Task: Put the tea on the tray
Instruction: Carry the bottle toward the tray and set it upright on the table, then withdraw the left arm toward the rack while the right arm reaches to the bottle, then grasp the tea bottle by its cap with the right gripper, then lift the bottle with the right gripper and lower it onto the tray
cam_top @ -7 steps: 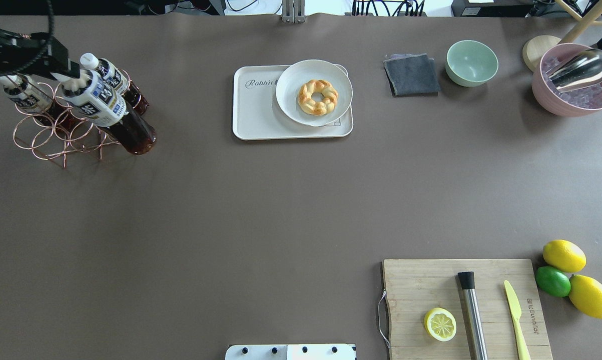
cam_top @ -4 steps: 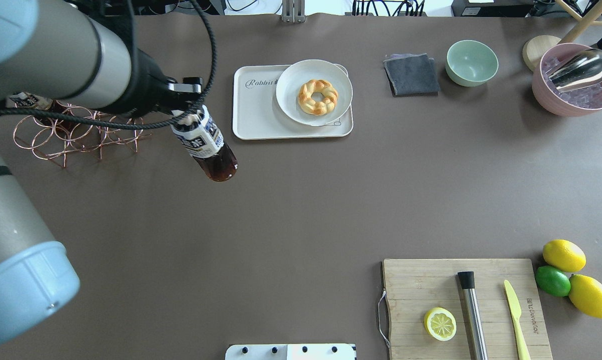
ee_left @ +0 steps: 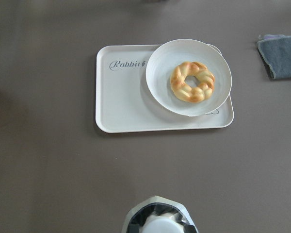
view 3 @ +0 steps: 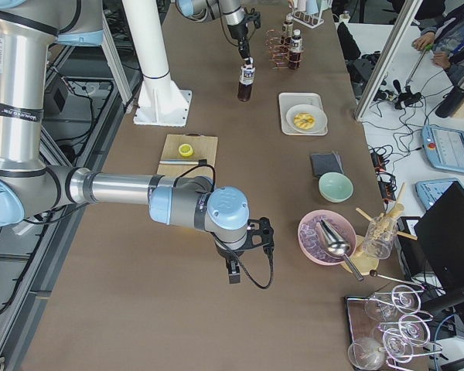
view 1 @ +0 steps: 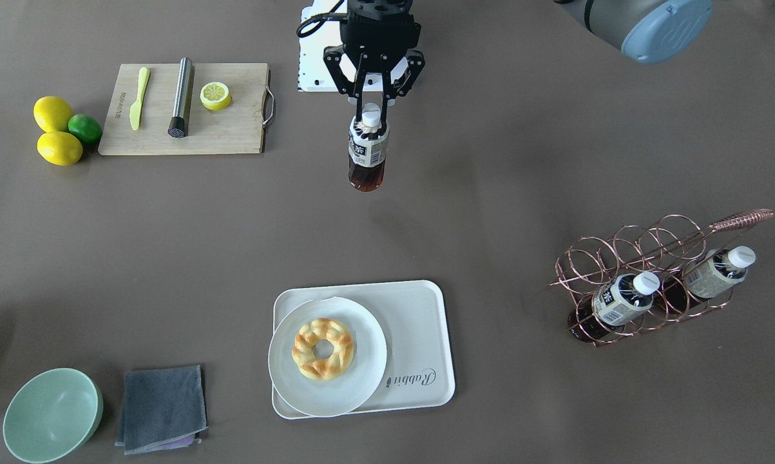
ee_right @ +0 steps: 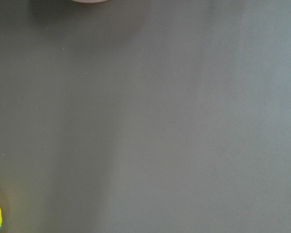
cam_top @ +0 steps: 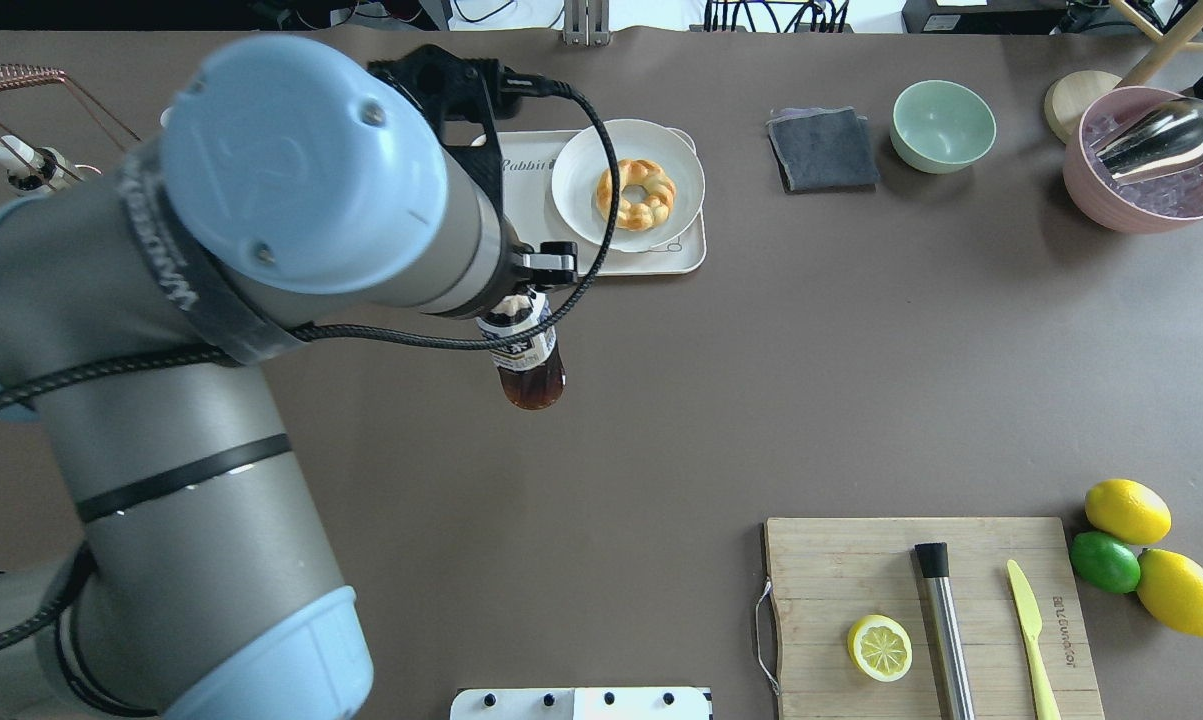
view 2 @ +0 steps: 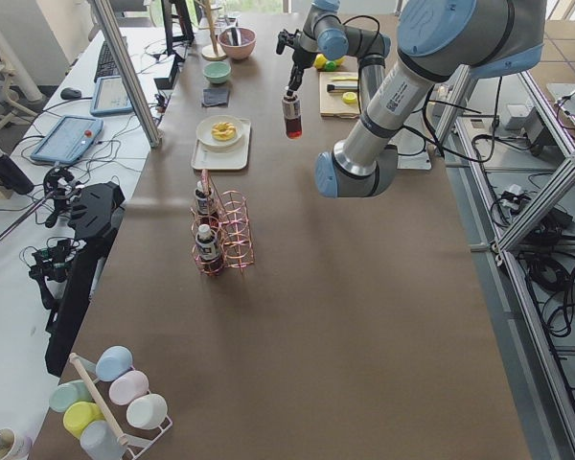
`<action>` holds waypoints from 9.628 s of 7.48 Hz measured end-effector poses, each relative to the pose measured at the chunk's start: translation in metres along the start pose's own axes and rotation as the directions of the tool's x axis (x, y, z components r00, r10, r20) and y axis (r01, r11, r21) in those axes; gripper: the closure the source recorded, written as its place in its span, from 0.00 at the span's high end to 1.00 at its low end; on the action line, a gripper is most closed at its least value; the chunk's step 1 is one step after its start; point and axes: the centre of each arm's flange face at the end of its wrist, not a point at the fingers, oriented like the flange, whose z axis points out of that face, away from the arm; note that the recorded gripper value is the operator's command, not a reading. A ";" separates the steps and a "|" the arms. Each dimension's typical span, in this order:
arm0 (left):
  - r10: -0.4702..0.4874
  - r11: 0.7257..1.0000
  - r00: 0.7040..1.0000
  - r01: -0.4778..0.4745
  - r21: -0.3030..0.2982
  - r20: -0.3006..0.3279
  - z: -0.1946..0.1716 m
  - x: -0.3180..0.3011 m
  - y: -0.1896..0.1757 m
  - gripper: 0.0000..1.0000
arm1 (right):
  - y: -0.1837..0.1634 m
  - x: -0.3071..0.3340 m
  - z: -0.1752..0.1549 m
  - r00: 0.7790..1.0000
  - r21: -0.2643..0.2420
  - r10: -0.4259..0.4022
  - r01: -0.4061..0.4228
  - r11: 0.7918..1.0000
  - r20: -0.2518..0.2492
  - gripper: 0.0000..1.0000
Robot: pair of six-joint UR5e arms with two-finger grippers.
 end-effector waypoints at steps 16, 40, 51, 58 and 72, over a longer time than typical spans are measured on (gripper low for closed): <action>0.034 0.998 0.999 -0.033 0.050 -0.020 0.026 -0.031 0.020 0.97 | -0.033 -0.048 -0.014 0.995 0.048 -0.023 0.018 0.999 0.093 1.00; 0.267 0.951 0.964 -0.265 -0.162 -0.008 0.021 -0.370 -0.091 0.97 | -0.114 -0.844 0.030 0.977 0.090 0.207 -0.211 0.973 0.057 0.78; 0.268 0.950 0.963 -0.266 -0.162 -0.008 0.029 -0.375 -0.092 0.97 | -0.136 -0.845 0.027 0.982 0.129 0.185 -0.188 0.974 0.040 0.00; 0.295 0.942 0.955 -0.295 -0.162 -0.023 -0.030 -0.523 -0.120 0.97 | -0.345 -0.874 -0.014 0.964 0.184 0.264 -0.267 0.946 0.044 0.00; 0.350 0.922 0.937 -0.345 -0.178 0.001 -0.047 -0.643 -0.113 0.97 | -0.433 -0.885 0.028 0.961 0.169 0.275 -0.277 0.946 0.033 0.98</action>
